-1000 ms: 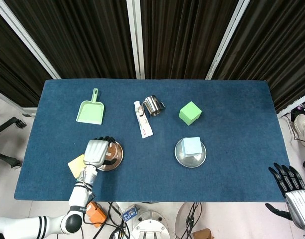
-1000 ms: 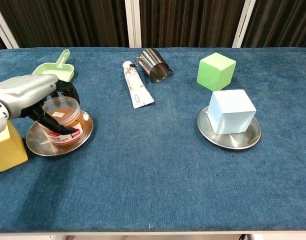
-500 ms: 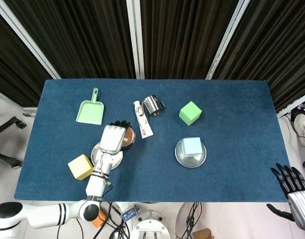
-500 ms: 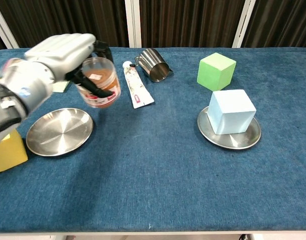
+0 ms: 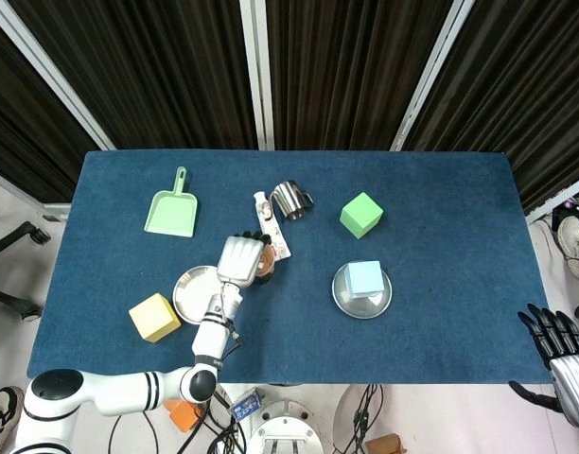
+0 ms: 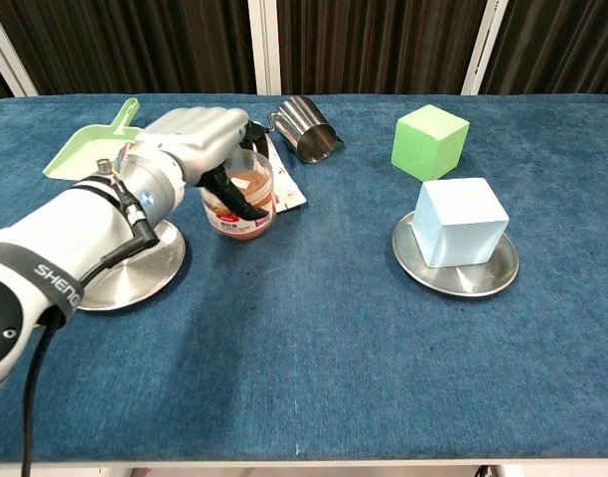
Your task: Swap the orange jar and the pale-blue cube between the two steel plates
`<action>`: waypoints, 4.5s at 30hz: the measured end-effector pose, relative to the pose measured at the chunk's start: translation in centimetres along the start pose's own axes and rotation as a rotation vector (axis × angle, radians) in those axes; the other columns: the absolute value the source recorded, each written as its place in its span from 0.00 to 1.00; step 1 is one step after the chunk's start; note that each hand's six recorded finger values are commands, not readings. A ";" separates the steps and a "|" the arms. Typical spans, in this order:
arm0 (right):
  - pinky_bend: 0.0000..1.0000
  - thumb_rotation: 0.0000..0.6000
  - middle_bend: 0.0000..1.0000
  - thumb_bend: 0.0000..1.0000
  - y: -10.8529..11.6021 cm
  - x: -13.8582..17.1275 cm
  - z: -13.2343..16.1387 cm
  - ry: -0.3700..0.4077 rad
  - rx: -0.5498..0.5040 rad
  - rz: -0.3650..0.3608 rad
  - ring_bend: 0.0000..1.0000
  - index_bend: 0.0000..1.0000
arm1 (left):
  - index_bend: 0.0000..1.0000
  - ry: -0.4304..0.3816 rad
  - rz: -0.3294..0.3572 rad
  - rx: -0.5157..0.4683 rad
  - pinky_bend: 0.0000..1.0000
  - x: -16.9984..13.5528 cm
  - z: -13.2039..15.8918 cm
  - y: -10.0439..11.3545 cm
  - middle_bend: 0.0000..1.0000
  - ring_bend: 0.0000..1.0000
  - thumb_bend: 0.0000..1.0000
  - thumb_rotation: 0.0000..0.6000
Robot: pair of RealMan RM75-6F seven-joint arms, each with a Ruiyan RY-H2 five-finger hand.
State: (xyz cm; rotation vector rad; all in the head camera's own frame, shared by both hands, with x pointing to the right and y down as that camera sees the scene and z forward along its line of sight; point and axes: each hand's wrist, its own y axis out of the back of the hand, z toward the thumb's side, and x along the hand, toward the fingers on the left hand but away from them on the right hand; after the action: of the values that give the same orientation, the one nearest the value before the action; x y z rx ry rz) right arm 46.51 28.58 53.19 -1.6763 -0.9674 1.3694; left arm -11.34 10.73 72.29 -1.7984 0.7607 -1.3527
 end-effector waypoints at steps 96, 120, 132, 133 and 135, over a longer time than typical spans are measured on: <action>0.03 1.00 0.00 0.30 -5.9 -22.5 32.7 0.546 0.007 0.286 0.00 0.00 | 0.00 0.036 0.249 -0.042 0.27 -21.1 -17.2 13.9 0.05 0.05 0.00 1.00; 0.12 1.00 0.06 0.31 -11.6 -32.1 39.7 0.357 0.221 0.334 0.03 0.03 | 0.00 0.096 0.175 -0.057 0.27 -19.6 -20.4 13.2 0.05 0.05 0.00 1.00; 0.79 1.00 0.67 0.43 -11.1 -32.2 41.3 0.415 0.186 0.226 0.70 0.80 | 0.00 0.095 0.173 -0.062 0.27 -20.0 -20.3 13.2 0.05 0.05 0.00 1.00; 0.79 1.00 0.67 0.43 -10.8 -32.1 41.3 0.417 0.175 0.218 0.71 0.80 | 0.00 0.095 0.173 -0.062 0.27 -20.0 -20.3 13.2 0.05 0.05 0.00 1.00; 0.79 1.00 0.68 0.43 -9.7 -31.8 41.2 0.425 0.154 0.192 0.71 0.80 | 0.00 0.094 0.174 -0.060 0.27 -20.1 -20.2 13.2 0.05 0.05 0.00 1.00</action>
State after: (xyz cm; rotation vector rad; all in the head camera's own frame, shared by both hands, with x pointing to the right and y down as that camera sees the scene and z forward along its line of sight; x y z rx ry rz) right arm 0.47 7.86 69.24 -1.8731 -0.4581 1.1056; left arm -36.41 15.57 54.04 -1.6810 0.9937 -1.3184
